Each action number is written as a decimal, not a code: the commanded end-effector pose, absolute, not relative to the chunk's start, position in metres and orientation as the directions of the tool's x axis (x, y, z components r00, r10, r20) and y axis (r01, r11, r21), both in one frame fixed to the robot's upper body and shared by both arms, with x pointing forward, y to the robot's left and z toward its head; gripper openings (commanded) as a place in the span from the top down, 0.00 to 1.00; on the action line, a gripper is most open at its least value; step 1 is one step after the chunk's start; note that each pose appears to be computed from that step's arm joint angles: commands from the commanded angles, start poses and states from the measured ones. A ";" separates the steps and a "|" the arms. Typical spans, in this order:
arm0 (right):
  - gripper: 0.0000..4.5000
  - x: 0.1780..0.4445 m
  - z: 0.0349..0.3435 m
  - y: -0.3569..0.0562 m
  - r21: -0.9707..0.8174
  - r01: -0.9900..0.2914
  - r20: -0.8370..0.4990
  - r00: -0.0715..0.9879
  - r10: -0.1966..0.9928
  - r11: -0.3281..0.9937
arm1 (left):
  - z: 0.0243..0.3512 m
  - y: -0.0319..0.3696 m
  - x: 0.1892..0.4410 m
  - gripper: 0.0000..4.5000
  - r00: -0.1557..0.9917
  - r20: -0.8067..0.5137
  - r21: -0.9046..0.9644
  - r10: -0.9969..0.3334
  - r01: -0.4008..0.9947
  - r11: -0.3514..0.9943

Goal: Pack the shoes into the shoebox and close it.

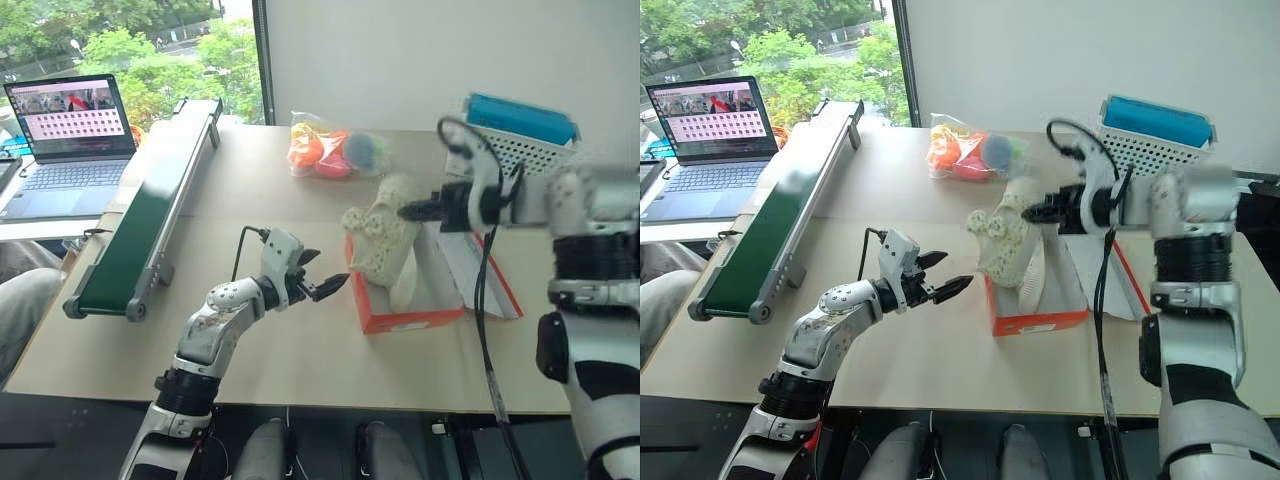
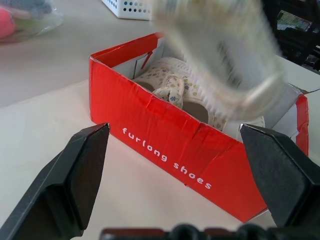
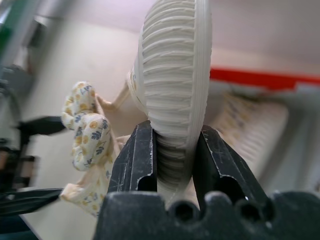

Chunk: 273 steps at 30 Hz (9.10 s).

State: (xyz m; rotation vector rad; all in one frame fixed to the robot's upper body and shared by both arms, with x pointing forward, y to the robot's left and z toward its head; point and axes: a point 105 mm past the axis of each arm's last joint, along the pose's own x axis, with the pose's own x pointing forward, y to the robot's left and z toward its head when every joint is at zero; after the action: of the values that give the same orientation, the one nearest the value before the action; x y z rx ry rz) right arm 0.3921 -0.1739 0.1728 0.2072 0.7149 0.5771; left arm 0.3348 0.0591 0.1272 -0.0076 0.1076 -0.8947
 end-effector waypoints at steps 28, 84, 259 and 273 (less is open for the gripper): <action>0.80 0.400 0.127 -0.093 -0.201 -0.885 -0.786 0.402 0.470 0.420 | 0.136 0.059 0.332 0.01 0.635 -0.073 -0.055 -0.769 0.768 0.638; 0.37 0.385 0.022 -0.102 0.162 -0.511 -0.739 0.504 0.447 0.844 | 0.141 0.067 0.341 0.00 0.676 -0.075 -0.039 -0.733 0.733 0.679; 0.99 0.284 0.088 -0.293 0.411 0.502 -0.614 0.770 -0.176 0.761 | 0.178 0.026 0.346 0.00 0.441 -0.019 0.119 -0.898 0.892 0.435; 0.99 0.341 0.069 -0.319 0.751 0.516 -0.547 0.836 -0.048 0.412 | 0.177 0.026 0.347 0.00 0.455 -0.013 0.108 -0.891 0.886 0.451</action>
State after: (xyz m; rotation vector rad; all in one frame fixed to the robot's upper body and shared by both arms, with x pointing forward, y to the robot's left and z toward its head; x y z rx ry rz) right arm 0.3342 -0.3082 0.0623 1.0439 0.5697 -0.3619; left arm 0.3480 0.0271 0.1652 0.0918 -0.0017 -1.0947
